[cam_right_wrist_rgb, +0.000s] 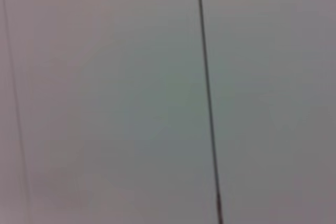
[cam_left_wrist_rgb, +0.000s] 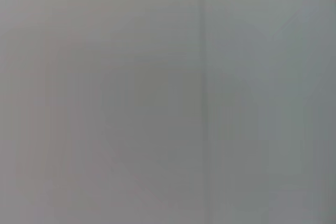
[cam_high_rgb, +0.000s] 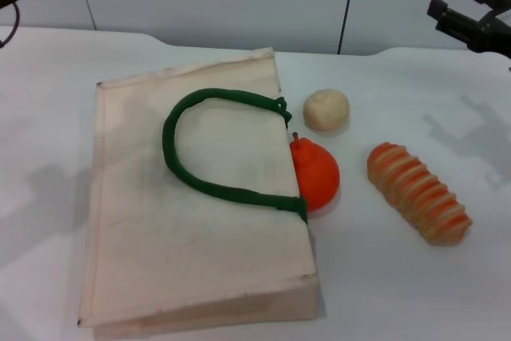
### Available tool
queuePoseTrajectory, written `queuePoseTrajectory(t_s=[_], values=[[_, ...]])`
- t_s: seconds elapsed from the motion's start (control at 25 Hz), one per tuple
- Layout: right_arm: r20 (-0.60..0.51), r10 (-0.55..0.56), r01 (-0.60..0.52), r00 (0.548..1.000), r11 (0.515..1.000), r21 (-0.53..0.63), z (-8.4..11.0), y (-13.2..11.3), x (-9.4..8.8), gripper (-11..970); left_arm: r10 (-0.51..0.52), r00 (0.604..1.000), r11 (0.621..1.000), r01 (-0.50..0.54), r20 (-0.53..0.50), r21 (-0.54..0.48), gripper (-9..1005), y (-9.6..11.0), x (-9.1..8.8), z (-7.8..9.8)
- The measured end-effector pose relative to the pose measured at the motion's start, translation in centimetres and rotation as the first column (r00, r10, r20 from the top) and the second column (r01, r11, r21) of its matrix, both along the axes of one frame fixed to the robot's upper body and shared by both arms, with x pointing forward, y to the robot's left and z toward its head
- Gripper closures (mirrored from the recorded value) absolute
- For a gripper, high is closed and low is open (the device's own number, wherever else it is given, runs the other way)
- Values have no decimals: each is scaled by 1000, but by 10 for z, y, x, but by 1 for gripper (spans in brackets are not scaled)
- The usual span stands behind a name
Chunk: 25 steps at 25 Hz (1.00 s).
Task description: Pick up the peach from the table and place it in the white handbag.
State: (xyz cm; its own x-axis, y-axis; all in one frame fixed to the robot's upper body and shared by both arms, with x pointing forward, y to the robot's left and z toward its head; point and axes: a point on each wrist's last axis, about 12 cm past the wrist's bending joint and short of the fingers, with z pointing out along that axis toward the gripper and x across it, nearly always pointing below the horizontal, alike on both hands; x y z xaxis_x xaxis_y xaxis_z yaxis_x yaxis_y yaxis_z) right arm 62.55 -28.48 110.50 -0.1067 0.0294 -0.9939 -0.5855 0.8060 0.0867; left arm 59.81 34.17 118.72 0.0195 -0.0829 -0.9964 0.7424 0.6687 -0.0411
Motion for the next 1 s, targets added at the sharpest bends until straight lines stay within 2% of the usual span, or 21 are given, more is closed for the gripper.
queuePoseTrajectory(t_s=[0.12, 0.16, 0.28, 0.48, 0.52, 0.68, 0.8, 0.88, 1.0], values=[[13, -41, 41, 999, 999, -4, -5, 0, 0, 67, 147, 983, 989, -146, 106, -18, 280, 1, -3, -18], [14, -58, 58, 998, 998, -6, -6, -1, 1, 67, 147, 983, 989, -146, 106, -18, 280, 1, -3, -18], [19, -121, 121, 993, 993, -1, -11, -5, 0, 67, 221, 965, 974, -213, 139, -72, 281, -1, -6, -35], [75, -264, 264, 962, 965, 11, -22, -12, -6, 67, 355, 922, 931, -334, 157, -144, 282, 1, -12, -56], [87, -296, 295, 951, 955, 16, -25, -12, -8, 67, 414, 898, 903, -384, 149, -194, 283, 2, -17, -64], [143, -443, 438, 885, 896, 69, -33, -17, -20, 67, 517, 843, 840, -466, 148, -279, 284, 4, -24, -73], [140, -540, 525, 830, 841, 133, -36, -23, -26, 67, 569, 812, 796, -503, 130, -337, 283, 1, -25, -77], [132, -558, 539, 820, 828, 151, -36, -25, -27, 67, 567, 816, 788, -497, 111, -363, 282, -5, -24, -80], [129, -552, 534, 824, 832, 151, -35, -24, -26, 67, 513, 854, 809, -449, 86, -379, 281, -20, -22, -82]])
